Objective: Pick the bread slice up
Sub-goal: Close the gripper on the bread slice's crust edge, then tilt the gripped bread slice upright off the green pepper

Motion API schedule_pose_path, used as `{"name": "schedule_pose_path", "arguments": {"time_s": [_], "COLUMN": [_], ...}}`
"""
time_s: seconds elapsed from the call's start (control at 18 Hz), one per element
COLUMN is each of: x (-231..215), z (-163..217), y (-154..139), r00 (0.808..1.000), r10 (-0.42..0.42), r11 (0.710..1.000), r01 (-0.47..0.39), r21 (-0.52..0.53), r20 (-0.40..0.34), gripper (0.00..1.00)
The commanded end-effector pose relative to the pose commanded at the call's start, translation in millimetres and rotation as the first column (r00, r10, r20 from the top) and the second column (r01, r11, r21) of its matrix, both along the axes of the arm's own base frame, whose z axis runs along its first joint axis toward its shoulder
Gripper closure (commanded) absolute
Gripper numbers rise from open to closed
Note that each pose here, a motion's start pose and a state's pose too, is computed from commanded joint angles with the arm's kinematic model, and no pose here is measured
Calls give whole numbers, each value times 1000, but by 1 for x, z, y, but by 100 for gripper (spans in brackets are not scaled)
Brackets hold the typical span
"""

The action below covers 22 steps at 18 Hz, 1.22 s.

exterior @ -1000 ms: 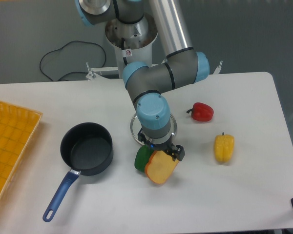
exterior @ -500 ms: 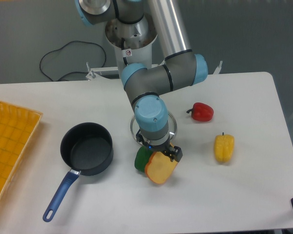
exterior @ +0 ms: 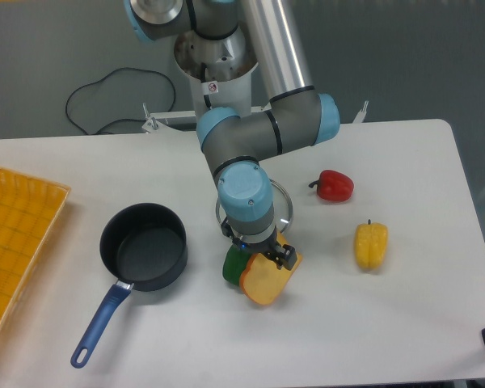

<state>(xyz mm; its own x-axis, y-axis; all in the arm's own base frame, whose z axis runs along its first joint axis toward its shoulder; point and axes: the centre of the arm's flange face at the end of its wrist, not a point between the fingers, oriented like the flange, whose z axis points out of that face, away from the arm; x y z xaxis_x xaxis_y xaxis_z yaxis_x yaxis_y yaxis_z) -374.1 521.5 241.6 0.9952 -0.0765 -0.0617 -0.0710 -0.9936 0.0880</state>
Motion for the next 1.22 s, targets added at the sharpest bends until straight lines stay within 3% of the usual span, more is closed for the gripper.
{"name": "schedule_pose_path", "arguments": {"time_s": [0.11,0.17,0.44,1.0,1.22], "x": [0,0,1,-9,-17], "z": [0,0,0,19,40], "y": [0,0,0,1,4], "r00": [1000,1000,1000,1000,999], "r10": [2,2,3,8,15], "r11": [1000,1000,1000,1000,1000], "r01": [-2,-2,-3,-8,-14], "r21": [-2,-1,-1,8,-6], "r20": [2,3,5,10,47], "gripper": [70,76,87,88,88]}}
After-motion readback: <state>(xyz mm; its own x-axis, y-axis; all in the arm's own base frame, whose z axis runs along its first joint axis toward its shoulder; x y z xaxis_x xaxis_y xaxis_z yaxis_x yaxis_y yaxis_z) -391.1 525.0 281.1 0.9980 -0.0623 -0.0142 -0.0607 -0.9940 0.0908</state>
